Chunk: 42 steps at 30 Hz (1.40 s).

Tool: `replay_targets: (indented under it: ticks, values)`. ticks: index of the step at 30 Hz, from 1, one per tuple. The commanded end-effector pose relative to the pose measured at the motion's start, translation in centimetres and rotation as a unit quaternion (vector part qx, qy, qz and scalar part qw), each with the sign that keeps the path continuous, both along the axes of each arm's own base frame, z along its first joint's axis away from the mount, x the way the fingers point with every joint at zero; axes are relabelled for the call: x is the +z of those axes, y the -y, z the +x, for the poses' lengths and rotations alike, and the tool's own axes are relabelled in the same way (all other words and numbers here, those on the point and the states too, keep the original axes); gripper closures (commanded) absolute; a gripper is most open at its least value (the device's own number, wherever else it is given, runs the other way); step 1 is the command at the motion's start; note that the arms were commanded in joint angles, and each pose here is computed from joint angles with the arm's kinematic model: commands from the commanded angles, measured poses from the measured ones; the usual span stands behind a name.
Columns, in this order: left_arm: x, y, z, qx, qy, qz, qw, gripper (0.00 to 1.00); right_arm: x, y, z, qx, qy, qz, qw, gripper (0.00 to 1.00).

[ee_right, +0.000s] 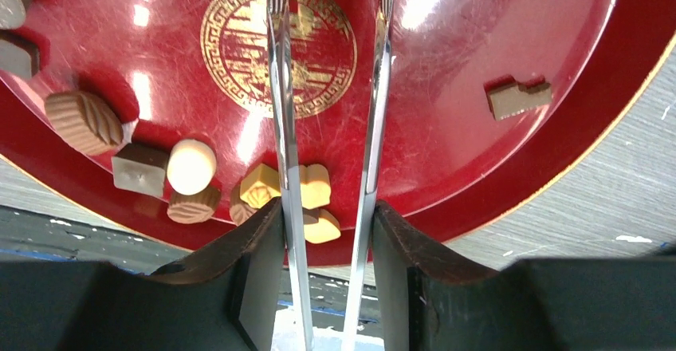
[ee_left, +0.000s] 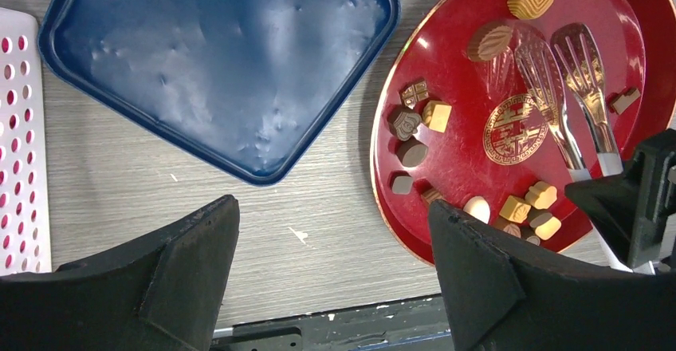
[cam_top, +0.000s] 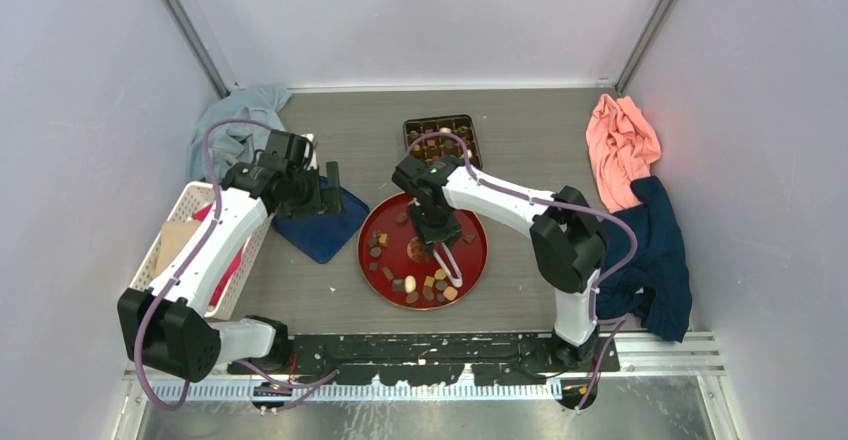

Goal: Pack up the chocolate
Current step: Pick up the fake chocolate from the plate.

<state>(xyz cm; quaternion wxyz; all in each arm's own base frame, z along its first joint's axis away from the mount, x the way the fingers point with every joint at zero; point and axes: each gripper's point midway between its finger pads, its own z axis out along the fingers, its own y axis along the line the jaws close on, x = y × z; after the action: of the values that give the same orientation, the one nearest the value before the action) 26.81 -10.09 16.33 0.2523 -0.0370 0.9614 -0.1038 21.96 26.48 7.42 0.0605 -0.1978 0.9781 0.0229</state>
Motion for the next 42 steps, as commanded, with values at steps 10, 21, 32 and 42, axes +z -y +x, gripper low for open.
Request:
replay_targets:
  ticks: [10, 21, 32, 42]
  values:
    - [1.4, -0.4, 1.1, 0.001, 0.027, 0.01, 1.0, 0.11, 0.1, -2.7, 4.3, -0.013, 0.027, 0.043, 0.999, 0.52]
    - [1.2, -0.5, 1.7, 0.006, 0.027, 0.015, 1.0, 0.11, -0.4, -3.1, 6.0, -0.009, 0.003, 0.056, 0.998, 0.51]
    - [1.0, -0.8, 2.0, 0.012, 0.027, 0.026, 0.999, 0.11, 1.9, -2.5, 5.4, -0.005, 0.006, 0.058, 0.998, 0.73]
    - [0.9, -0.7, 2.3, 0.01, 0.024, 0.025, 0.999, 0.11, 5.9, -1.1, 4.6, -0.006, 0.027, 0.062, 0.998, 0.81]
